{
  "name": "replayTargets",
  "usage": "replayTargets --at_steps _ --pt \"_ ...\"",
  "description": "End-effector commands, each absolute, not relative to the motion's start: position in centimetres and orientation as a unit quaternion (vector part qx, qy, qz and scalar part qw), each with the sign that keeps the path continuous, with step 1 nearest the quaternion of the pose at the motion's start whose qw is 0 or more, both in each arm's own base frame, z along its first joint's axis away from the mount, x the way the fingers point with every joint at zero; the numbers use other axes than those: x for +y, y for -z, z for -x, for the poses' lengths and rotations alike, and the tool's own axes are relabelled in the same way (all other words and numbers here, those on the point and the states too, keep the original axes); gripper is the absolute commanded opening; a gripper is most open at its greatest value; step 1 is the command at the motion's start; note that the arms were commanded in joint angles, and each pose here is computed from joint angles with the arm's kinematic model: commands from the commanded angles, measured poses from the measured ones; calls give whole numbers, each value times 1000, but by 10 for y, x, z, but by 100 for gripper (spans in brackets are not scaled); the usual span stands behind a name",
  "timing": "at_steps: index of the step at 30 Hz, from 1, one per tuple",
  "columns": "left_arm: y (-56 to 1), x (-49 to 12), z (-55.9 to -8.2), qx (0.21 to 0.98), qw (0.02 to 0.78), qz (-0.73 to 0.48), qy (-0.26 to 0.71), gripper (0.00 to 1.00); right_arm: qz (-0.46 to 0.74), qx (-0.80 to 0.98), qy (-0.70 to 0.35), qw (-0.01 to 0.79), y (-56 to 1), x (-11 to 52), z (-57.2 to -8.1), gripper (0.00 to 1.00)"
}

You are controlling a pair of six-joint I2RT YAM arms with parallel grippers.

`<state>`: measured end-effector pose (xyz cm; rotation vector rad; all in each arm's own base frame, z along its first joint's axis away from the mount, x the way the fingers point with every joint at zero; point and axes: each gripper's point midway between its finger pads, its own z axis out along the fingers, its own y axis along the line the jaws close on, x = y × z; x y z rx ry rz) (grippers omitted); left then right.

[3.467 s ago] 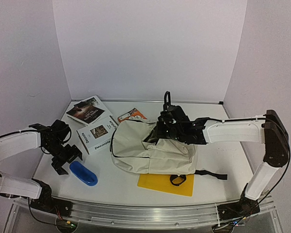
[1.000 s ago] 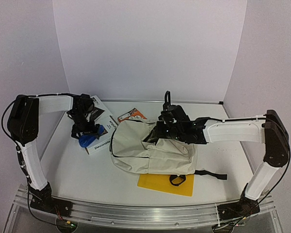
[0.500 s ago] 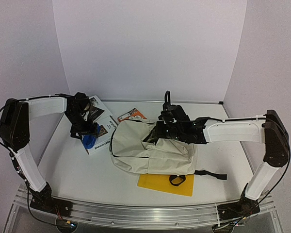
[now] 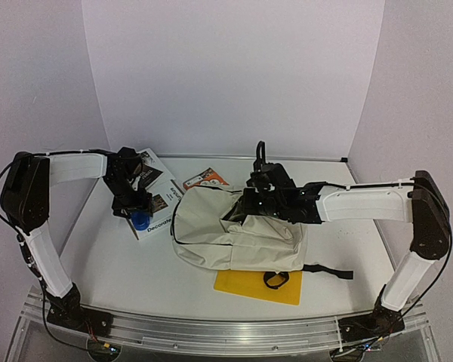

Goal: Pack the student bag
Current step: Pick up the personal item from the center of the board.

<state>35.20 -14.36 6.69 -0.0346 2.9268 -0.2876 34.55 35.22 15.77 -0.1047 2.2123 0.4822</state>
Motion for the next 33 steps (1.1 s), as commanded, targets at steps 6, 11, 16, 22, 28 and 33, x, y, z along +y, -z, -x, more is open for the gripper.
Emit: replayTargets --at_steps 6,11,16,22,28,33 --pt "-57 -147 -356 990 102 22 97 73 21 840 -259 475 -221 370 -358 0" --pt "-55 -145 -353 991 100 21 88 65 22 841 -259 474 -220 371 -358 0" --pt "-52 -144 -348 992 100 13 78 58 22 840 -260 475 -221 372 -358 0" --pt "-69 -150 -345 987 135 -4 89 51 25 838 -266 475 -226 373 -357 0" --pt "-115 -176 -335 974 183 -36 131 49 27 835 -276 475 -233 375 -356 0" --pt "-160 -231 -315 954 199 -89 206 48 30 831 -285 477 -242 378 -355 0"
